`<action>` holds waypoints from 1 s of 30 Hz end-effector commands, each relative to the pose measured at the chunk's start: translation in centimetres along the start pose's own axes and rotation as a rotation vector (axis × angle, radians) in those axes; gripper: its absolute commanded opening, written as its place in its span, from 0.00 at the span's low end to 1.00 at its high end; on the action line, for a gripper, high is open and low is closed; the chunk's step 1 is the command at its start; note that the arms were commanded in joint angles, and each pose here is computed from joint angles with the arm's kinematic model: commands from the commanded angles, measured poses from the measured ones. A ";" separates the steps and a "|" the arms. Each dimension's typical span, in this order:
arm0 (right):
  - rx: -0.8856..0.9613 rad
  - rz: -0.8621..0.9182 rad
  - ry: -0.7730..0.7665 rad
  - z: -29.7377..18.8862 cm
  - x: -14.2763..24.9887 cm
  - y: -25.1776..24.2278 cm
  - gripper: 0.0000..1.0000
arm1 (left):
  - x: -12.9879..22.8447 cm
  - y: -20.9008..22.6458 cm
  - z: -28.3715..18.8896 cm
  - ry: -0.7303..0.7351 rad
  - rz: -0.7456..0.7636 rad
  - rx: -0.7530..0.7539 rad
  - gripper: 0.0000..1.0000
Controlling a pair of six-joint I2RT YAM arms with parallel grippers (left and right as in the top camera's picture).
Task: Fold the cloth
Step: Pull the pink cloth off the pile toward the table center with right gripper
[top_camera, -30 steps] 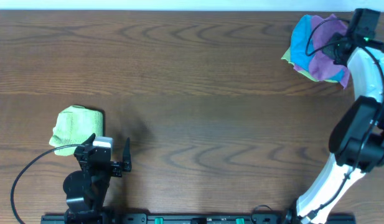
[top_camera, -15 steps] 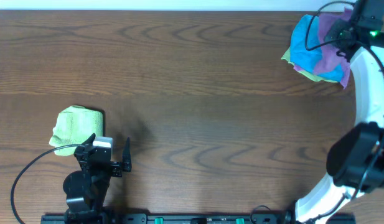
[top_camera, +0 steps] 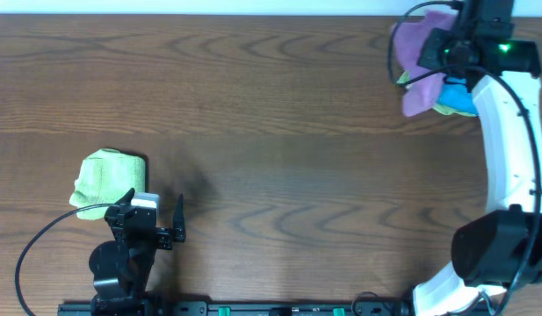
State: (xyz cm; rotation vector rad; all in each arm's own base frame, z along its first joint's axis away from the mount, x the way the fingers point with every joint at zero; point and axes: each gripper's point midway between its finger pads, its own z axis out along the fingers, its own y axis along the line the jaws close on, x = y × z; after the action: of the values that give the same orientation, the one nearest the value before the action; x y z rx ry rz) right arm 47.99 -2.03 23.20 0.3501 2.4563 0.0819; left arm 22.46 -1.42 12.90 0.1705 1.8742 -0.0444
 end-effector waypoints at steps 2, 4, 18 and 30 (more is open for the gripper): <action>-0.119 -0.092 0.039 -1.2 1.8 5.5 0.01 | 1.0 -0.1 0.3 0.024 0.017 0.002 0.95; -0.148 -0.142 0.076 -1.5 3.5 8.1 0.01 | 1.0 -0.1 0.3 0.024 0.017 0.002 0.95; -0.348 -0.339 0.348 -5.8 13.4 16.5 0.01 | 1.0 -0.1 0.3 0.024 0.017 0.002 0.95; -0.368 -0.567 0.301 -8.0 18.1 22.8 0.01 | 1.0 -0.1 0.3 0.024 0.017 0.002 0.95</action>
State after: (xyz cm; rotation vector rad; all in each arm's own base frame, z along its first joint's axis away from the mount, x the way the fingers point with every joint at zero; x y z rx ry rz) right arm 34.14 25.33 20.17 -0.5559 2.7384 0.3922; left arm 22.46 -1.42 12.89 0.1704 1.8746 -0.0444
